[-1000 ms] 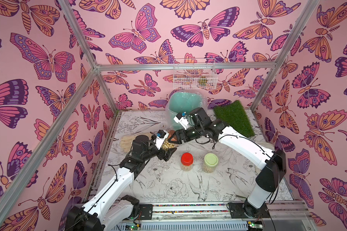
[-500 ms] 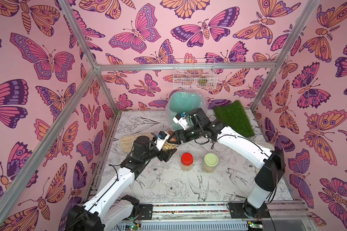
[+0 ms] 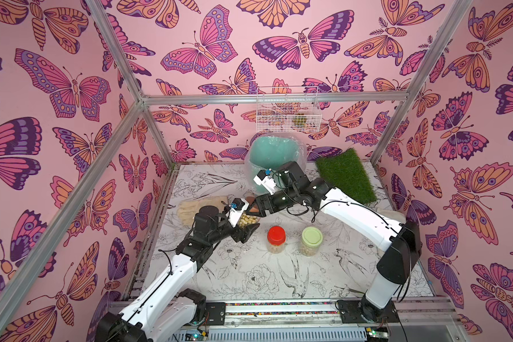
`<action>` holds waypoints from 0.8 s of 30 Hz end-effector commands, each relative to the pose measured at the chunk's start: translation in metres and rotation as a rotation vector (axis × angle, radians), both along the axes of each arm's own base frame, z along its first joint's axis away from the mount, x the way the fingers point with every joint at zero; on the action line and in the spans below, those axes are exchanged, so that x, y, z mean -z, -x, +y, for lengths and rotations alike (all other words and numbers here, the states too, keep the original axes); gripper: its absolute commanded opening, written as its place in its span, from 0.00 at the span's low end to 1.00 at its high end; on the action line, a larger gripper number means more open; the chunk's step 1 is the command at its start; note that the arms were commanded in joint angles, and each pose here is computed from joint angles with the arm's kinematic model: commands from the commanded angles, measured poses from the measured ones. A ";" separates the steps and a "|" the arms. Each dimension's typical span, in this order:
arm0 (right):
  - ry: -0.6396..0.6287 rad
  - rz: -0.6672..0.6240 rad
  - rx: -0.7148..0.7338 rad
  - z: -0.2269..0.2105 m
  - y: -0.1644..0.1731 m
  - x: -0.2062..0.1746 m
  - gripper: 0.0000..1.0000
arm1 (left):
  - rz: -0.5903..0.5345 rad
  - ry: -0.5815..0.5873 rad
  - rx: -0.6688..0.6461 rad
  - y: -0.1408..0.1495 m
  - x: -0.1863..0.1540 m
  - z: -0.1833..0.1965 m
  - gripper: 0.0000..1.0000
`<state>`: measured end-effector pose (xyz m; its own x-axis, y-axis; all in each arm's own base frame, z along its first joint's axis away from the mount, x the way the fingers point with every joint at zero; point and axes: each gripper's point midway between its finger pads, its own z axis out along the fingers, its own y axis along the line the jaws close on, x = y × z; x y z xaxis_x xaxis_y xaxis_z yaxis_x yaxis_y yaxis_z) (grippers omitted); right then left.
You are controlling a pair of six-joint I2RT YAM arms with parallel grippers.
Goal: Empty moldy peanuts from jars
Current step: Pick up the jar from the center of the board, then unscrew the lid from the jar.
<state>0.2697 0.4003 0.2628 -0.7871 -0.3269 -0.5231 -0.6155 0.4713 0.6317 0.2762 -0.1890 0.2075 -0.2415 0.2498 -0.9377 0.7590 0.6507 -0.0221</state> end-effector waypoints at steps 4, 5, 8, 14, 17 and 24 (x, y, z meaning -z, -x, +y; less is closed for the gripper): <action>-0.013 -0.003 -0.021 -0.004 0.011 -0.014 0.98 | -0.072 0.047 0.004 -0.002 -0.022 0.000 0.00; -0.010 -0.001 -0.020 -0.004 0.011 -0.013 0.95 | -0.072 0.048 0.006 -0.001 -0.022 -0.001 0.00; -0.006 0.005 -0.019 -0.002 0.009 -0.011 0.93 | -0.074 0.052 0.023 0.000 -0.023 -0.003 0.00; -0.002 0.009 0.008 0.001 0.001 -0.009 1.00 | -0.083 0.060 0.083 0.006 -0.023 -0.009 0.00; 0.009 0.020 0.011 0.004 -0.002 -0.006 0.99 | -0.087 0.063 0.105 0.008 -0.024 -0.011 0.00; 0.027 0.029 0.016 0.005 -0.004 -0.001 0.89 | -0.082 0.073 0.121 0.004 -0.025 -0.011 0.00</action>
<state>0.2750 0.4018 0.2588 -0.8084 -0.3212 -0.4933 -0.5870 0.5029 0.6345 0.2695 -0.1936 0.2045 -0.2474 0.2404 -0.9386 0.8027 0.5933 -0.0596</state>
